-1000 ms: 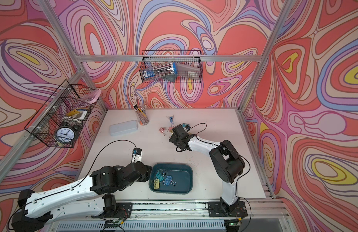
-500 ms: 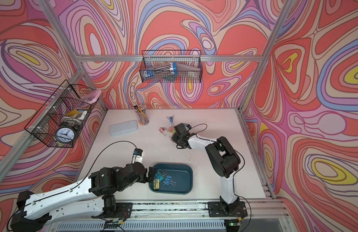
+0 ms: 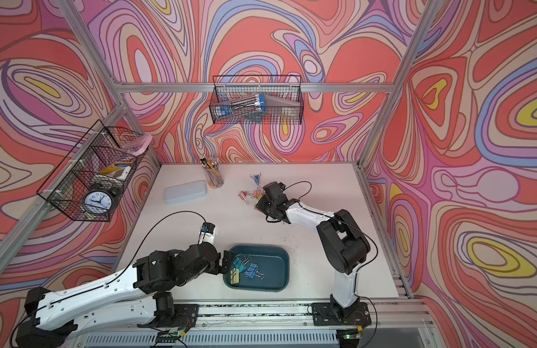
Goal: Put the binder clips in the storage box
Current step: Pick up the binder clip at the center of the board, then place the binder clip in the storage box.
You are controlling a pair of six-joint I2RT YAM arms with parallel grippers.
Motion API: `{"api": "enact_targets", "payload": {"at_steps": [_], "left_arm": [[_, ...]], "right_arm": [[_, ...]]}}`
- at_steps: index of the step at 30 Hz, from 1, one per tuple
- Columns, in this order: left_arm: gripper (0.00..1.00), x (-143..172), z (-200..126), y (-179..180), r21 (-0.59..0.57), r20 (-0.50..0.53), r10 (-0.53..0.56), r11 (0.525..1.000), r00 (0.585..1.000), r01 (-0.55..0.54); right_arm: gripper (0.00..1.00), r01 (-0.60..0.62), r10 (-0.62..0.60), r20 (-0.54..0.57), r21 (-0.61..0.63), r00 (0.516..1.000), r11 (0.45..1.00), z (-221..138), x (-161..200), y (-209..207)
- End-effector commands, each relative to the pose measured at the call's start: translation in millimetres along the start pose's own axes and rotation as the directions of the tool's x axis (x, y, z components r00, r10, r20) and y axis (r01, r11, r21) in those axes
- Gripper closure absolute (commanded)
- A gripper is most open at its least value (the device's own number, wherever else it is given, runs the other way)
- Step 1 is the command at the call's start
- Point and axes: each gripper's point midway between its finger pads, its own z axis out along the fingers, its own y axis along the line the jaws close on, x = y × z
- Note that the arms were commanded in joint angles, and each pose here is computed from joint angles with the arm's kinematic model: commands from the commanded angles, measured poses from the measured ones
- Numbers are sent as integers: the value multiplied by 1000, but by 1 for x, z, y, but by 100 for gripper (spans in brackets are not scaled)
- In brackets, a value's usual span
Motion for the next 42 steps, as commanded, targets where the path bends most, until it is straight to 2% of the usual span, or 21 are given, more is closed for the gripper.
{"api": "enact_targets", "payload": {"at_steps": [1,7,12,18,22,27,31,39,42], "left_arm": [[1,-11,0,7,-15,33,12,1000,999,-11],[1,-19,14,20,-47,30,-7,999,1000,8],[1,-20,24,26,-47,15,-33,998,999,34],[1,-18,28,33,-55,9,-50,997,999,50],[1,-18,27,36,-56,11,-67,996,998,68],[1,-17,28,37,-55,7,-74,996,997,74],[1,-17,30,35,-49,0,-74,996,997,74],[1,-28,38,36,-62,1,-71,996,997,71],[3,-37,47,42,-71,-17,-101,992,995,100]], "right_arm": [[100,80,-80,6,-113,997,990,-46,3,37],[100,139,-142,-19,-126,990,982,-113,44,51],[100,151,-158,-108,-72,981,986,-162,112,33],[100,140,-142,-241,-24,960,990,-189,188,13],[100,180,-169,-298,11,939,984,-190,221,9],[100,276,-222,-349,113,910,955,-172,248,-13],[100,294,-236,-372,107,898,950,-154,265,-16],[100,305,-232,-401,129,886,943,-130,284,-29],[92,311,-238,-386,137,891,941,-133,280,-30]]}}
